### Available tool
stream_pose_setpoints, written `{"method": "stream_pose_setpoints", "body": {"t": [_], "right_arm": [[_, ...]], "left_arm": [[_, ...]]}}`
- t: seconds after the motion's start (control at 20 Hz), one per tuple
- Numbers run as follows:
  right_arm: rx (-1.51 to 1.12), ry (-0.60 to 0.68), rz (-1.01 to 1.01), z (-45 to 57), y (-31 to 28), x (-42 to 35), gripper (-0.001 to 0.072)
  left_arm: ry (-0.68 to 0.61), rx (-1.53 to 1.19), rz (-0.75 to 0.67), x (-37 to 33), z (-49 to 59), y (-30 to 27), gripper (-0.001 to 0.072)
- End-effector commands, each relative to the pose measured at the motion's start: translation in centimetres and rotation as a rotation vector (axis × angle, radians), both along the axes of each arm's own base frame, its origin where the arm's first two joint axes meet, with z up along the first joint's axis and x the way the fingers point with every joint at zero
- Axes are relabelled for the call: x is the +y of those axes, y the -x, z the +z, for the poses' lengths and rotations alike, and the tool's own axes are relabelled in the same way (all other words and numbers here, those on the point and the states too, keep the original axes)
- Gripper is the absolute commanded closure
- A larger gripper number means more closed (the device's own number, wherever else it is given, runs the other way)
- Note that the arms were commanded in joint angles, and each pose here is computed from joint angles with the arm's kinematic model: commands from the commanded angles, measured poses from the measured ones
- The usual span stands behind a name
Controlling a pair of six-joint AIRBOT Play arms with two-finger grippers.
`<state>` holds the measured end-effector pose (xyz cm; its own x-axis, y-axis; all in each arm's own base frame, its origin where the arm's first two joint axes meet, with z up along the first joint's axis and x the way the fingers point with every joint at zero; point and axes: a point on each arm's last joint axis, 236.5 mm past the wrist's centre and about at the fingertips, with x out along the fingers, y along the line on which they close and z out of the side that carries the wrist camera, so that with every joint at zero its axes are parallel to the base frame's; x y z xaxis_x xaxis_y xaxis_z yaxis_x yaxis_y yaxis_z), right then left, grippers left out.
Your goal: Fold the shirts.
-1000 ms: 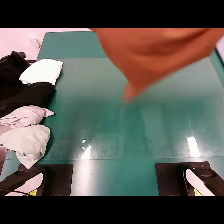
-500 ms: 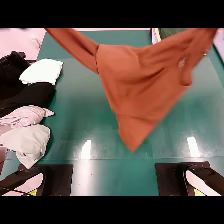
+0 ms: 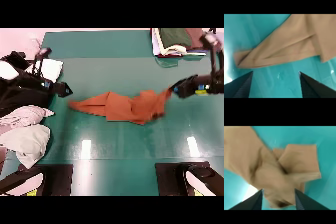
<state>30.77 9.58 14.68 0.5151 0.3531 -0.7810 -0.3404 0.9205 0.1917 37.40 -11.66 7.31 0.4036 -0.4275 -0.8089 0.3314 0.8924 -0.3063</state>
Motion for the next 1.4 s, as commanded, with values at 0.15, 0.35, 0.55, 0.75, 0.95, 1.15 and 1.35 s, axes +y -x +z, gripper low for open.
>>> {"method": "stream_pose_setpoints", "body": {"t": [0.15, 0.35, 0.55, 0.75, 0.95, 1.15, 1.35], "right_arm": [[0.007, -0.016, -0.158, -0.7, 1.7, -4.1, 0.026], [0.055, -0.052, -0.181, -1.6, 1.4, -4.4, 0.0262], [0.114, -0.069, -0.105, -3.1, 1.0, -1.9, 0.0281], [0.154, -0.062, -0.033, -4.4, 1.0, 0.5, 0.0282], [0.144, -0.059, -0.018, -4.4, 0.9, 0.9, 0.0282], [0.052, -0.066, -0.07, -2.1, 0.7, -0.5, 0.0283], [-0.03, -0.075, -0.2, 0.3, 0.8, -4.2, 0.0283]], "left_arm": [[0.151, -0.009, 0.068, -2.3, 1.7, -1.0, 0.0043], [0.198, 0.025, -0.018, -9.8, -2.1, -2.0, 0.0043], [0.196, 0.184, -0.083, -17.9, -10.9, -0.2, 0.0043], [0.25, 0.248, -0.164, -23.0, -12.8, 1.6, 0.0043], [0.258, 0.172, -0.218, -23.7, -9.0, -0.4, 0.0685], [0.271, 0.011, -0.285, -22.7, -0.7, -3.6, 0.0686], [0.174, -0.135, -0.564, -20.8, 8.2, 2.8, 0.0686]]}}
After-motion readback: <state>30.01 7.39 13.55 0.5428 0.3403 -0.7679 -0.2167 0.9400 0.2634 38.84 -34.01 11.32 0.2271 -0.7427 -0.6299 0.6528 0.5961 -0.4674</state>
